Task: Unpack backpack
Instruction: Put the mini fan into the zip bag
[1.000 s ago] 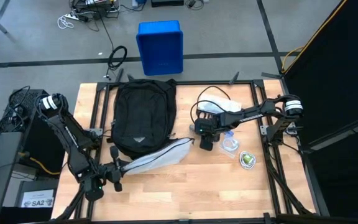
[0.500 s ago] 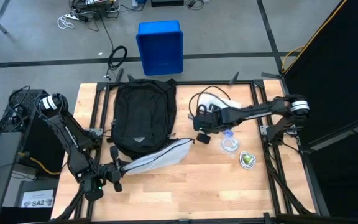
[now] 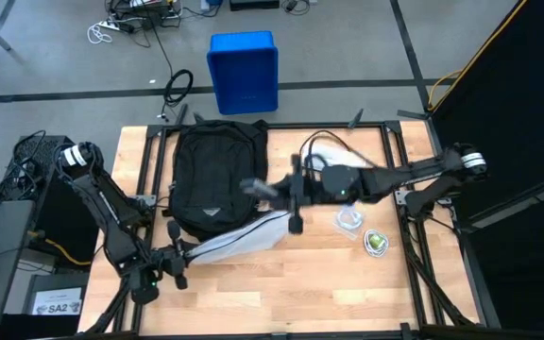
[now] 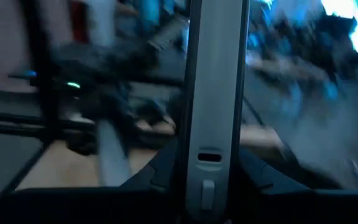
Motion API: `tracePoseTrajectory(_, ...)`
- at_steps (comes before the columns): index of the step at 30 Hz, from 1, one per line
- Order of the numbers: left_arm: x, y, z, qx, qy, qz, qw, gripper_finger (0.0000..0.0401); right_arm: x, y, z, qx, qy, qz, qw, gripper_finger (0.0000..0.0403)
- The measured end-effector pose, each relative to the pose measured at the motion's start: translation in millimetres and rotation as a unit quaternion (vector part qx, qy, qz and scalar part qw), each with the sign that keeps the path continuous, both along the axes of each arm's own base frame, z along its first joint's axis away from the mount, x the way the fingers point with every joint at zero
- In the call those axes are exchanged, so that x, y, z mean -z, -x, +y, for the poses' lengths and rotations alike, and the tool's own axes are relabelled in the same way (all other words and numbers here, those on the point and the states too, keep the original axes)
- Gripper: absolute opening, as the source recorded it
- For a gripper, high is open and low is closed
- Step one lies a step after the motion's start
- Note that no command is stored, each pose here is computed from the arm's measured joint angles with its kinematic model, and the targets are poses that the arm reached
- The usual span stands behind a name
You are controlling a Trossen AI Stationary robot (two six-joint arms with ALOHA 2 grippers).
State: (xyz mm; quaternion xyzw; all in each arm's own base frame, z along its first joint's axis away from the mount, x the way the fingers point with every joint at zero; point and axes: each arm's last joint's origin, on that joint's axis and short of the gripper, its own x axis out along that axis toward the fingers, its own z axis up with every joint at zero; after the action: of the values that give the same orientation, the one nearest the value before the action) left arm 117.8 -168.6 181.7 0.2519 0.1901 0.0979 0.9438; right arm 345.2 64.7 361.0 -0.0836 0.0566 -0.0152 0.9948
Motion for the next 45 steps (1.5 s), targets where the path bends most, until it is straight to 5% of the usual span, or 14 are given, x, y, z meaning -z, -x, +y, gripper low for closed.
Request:
tracePoseTrajectory(6, -1, -6, 1, -0.004, -0.006, 0.003, 1.0, 0.0, 18, -40, 18, -0.078, 0.028, -0.1, 0.991, 0.006)
tracePoseTrajectory(18, -5, -11, -3, 0.008, -0.014, -0.003, 1.0, 0.0, 46, -105, 40, -0.135, 0.034, -0.097, 0.986, 0.006)
tracePoseTrajectory(29, -5, -11, -3, 0.003, 0.001, -0.007, 1.0, 0.0, 50, -104, 63, -0.199, -0.021, -0.087, 0.976, 0.006)
tracePoseTrajectory(40, -5, -11, -3, 0.004, 0.001, -0.008, 1.0, 0.0, 47, -108, 45, -0.2, -0.046, -0.093, 0.974, 0.006)
tracePoseTrajectory(45, -5, -11, -3, 0.002, -0.001, -0.01, 1.0, 0.0, 48, -111, 30, -0.151, -0.023, -0.096, 0.984, 0.006)
